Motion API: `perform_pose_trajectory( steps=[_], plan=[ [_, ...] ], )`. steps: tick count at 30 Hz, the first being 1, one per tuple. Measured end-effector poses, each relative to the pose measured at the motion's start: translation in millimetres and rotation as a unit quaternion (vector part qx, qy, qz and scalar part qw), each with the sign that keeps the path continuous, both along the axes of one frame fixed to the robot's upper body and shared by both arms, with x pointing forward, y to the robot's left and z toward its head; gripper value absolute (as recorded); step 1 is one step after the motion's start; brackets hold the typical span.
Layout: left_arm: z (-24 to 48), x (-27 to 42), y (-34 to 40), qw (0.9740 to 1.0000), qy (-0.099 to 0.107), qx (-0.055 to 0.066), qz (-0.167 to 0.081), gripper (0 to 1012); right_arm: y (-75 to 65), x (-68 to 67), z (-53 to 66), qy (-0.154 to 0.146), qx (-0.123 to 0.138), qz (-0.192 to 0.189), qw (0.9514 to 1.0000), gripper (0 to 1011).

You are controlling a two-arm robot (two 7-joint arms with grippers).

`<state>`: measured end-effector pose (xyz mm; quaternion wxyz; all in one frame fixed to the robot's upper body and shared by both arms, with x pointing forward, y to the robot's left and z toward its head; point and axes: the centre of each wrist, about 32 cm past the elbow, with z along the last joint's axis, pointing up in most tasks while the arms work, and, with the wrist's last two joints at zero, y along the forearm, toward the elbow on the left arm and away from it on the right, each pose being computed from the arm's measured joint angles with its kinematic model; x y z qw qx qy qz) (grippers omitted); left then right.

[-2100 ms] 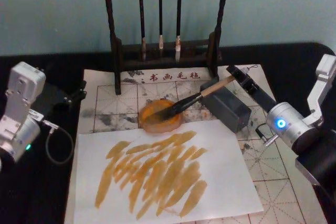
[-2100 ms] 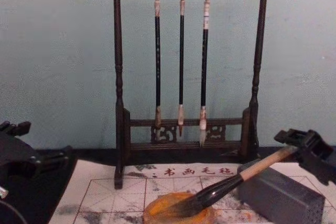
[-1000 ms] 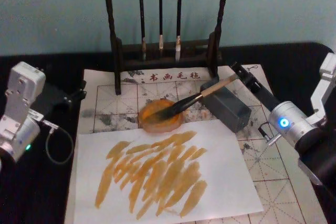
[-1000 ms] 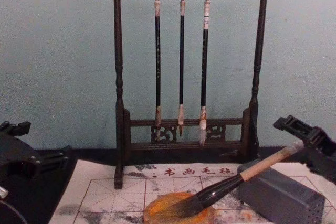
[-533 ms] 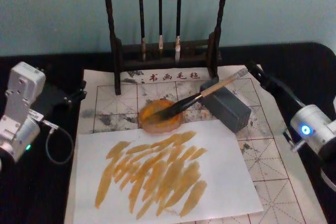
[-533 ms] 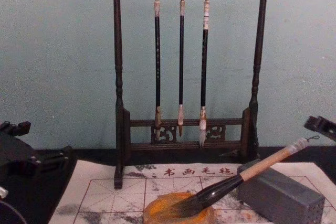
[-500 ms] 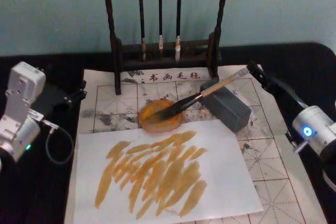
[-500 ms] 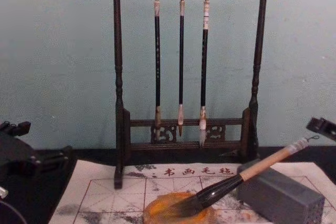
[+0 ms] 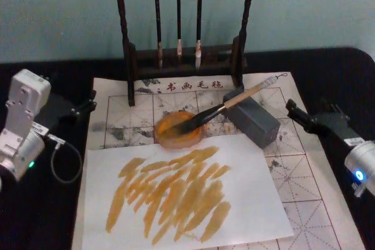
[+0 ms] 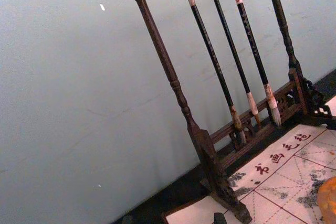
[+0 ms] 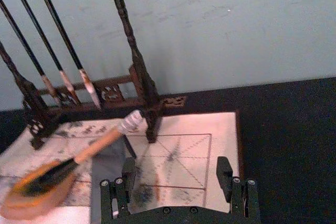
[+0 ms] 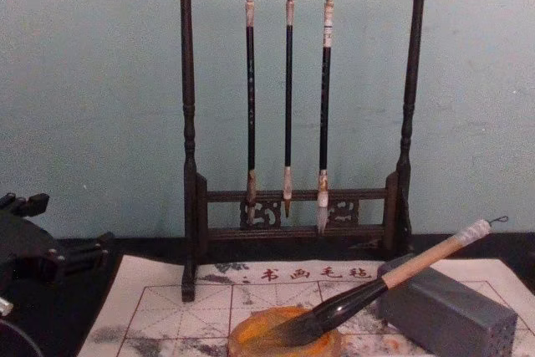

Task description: Pick up the brush from the inkstone, write on the paper, then place the brush back to its original position.

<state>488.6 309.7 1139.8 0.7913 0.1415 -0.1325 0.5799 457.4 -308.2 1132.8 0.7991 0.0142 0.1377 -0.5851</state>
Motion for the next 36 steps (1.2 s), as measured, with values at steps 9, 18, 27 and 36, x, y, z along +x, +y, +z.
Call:
perform_pose_trajectory(
  steps=[9,18,27,36],
  plan=[
    [0.0,0.0,0.0,1.0000,0.000,0.000,0.000,1001,0.7,-2.8,-9.8,-0.007,-0.031,-0.017,0.9993,1000],
    [0.0,0.0,0.0,1.0000,0.000,0.000,0.000,1001,0.4,-2.5,-9.4,-0.007,-0.030,-0.017,0.9994,1000],
    [0.0,0.0,0.0,1.0000,0.000,0.000,0.000,1001,0.3,-2.3,-9.0,-0.006,-0.029,-0.016,0.9994,1000],
    [0.0,0.0,0.0,1.0000,0.000,0.000,0.000,1001,0.1,-2.1,-8.6,-0.006,-0.028,-0.016,0.9995,1000]
  ],
)
